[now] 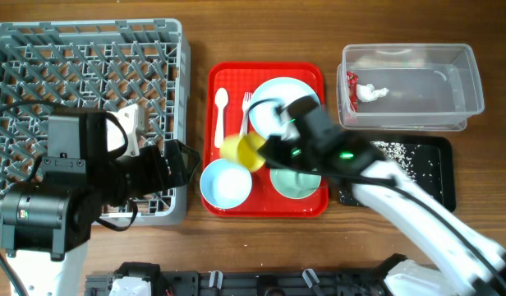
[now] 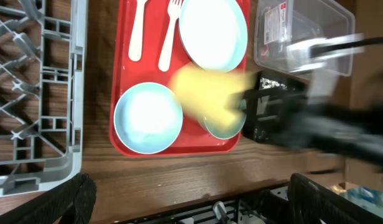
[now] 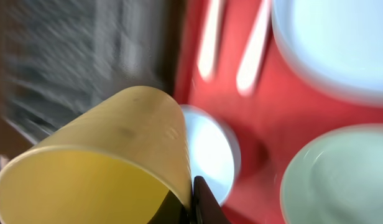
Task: Sort waste into correct bins and load items into the dishwasher rack
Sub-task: 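Grasp the yellow cup with the right gripper and lift it, then grasp the yellow cup with the left gripper and open the right gripper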
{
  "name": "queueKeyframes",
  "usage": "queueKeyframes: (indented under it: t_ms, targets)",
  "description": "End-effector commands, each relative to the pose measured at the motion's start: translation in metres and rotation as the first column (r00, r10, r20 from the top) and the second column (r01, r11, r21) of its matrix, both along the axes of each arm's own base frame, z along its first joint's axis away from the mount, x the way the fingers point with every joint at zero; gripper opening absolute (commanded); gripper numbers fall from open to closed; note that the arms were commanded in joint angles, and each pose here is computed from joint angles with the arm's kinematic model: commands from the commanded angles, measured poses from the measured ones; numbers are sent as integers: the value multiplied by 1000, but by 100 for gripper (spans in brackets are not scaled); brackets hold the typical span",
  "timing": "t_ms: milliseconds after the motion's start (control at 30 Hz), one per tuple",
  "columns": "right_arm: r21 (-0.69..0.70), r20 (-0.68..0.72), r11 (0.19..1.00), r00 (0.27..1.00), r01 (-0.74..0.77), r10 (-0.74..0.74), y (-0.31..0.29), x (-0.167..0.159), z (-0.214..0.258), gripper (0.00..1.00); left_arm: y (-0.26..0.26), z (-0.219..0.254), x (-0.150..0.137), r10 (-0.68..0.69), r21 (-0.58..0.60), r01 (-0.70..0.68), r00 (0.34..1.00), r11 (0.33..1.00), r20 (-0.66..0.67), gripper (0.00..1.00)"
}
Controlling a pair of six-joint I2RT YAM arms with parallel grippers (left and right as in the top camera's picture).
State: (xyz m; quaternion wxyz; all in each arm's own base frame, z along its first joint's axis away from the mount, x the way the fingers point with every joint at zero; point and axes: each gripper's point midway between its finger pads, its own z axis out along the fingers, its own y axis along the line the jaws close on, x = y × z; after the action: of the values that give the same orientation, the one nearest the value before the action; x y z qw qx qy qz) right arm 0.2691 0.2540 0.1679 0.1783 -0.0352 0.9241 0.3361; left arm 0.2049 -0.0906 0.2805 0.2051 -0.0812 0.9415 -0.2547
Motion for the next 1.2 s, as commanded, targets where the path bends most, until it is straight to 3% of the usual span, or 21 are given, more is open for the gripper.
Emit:
queueKeyframes:
  t_ms: [0, 33, 100, 167, 300, 433, 467, 767, 1000, 1067, 1167]
  targets:
    - [212, 257, 961, 959, -176, 119, -18, -3, 97, 4, 4, 4, 10, 92, -19, -92, 996, 996, -8, 100]
    - [289, 313, 923, 936, -254, 160, -24, -12, 123, 4, 4, 4, 15, 133, -45, -135, 991, 990, -30, 100]
    - [356, 371, 859, 899, -369, 232, -25, -27, 144, 4, -14, 13, 20, 86, -153, -91, 996, 984, -38, 100]
    - [403, 387, 792, 870, -458, 305, -20, -41, 153, 4, -57, 46, 22, -138, -373, 151, 989, 916, 61, 100]
    - [433, 457, 707, 812, -559, 363, -14, -50, 169, 4, -90, 81, 16, -335, -589, 357, 930, 725, 151, 97]
    - [463, 495, 655, 788, -596, 367, -12, -53, 189, 4, -102, 120, -4, -498, -715, 556, 803, 425, 328, 97]
    - [464, 494, 657, 789, -594, 365, -11, -51, 188, 4, -102, 124, -7, -509, -718, 580, 783, 386, 359, 97]
    - [498, 512, 584, 761, -640, 397, 18, -43, 194, 4, -110, 125, -14, -541, -716, 598, 759, 361, 362, 94]
    - [496, 528, 574, 751, -652, 396, 19, -42, 198, 5, -110, 125, -14, -541, -716, 598, 759, 361, 361, 66]
    - [498, 526, 574, 753, -650, 397, 19, -42, 198, 20, -110, 125, -14, -541, -716, 598, 760, 361, 361, 59]
    - [496, 528, 577, 753, -649, 393, 19, -41, 198, 32, -110, 125, -14, -541, -716, 598, 760, 361, 361, 52]
